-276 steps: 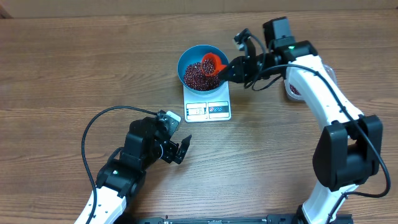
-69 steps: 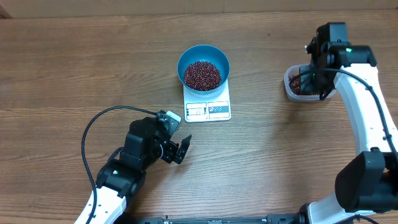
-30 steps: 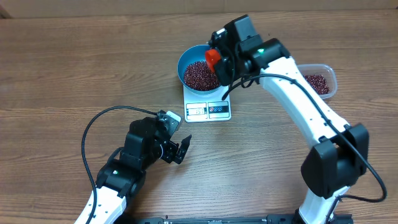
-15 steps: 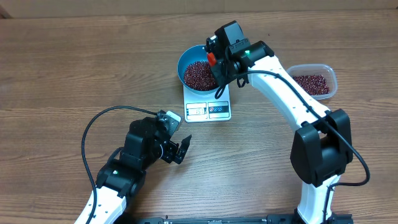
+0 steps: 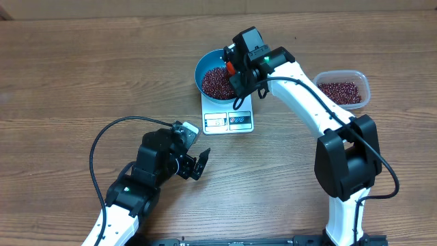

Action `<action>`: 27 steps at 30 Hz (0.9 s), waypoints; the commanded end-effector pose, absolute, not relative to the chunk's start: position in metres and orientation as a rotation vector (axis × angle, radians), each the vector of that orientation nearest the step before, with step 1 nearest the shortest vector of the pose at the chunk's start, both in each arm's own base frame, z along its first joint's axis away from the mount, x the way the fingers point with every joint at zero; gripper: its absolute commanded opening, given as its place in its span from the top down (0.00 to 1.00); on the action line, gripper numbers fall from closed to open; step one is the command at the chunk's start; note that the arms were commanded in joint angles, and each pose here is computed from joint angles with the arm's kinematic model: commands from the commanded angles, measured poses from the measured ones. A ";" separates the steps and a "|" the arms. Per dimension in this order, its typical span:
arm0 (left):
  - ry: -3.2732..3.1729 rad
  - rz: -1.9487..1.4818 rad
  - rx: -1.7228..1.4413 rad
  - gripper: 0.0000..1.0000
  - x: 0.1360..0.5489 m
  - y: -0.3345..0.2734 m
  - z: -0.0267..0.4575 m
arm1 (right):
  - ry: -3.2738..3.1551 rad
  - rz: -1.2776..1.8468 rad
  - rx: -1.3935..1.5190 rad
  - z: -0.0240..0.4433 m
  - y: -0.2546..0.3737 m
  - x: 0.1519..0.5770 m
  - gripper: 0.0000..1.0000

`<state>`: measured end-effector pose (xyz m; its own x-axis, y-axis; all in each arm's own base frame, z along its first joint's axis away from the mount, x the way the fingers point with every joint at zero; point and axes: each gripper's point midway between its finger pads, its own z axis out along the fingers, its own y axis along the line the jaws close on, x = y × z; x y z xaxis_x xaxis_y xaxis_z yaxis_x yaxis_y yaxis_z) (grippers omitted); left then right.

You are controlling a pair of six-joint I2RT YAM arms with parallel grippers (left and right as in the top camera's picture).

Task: Scoop item into bowl and weigh 150g on scale
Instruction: 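Tip the scoop slowly over the blue bowl, pouring beans in small amounts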

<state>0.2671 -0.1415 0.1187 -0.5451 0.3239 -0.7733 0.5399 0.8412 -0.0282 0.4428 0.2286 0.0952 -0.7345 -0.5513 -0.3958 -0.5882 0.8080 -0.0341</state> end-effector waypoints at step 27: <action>2.194 -0.345 0.631 0.01 0.265 -0.143 0.116 | 2.601 1.003 -0.575 0.138 0.247 0.434 0.96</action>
<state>0.2671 -0.1415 0.1187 -0.5451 0.3239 -0.7733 0.5399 0.8412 -0.0282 0.4312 0.2415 0.1155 -0.8733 -0.3006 -0.3834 -0.4639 0.7533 0.4661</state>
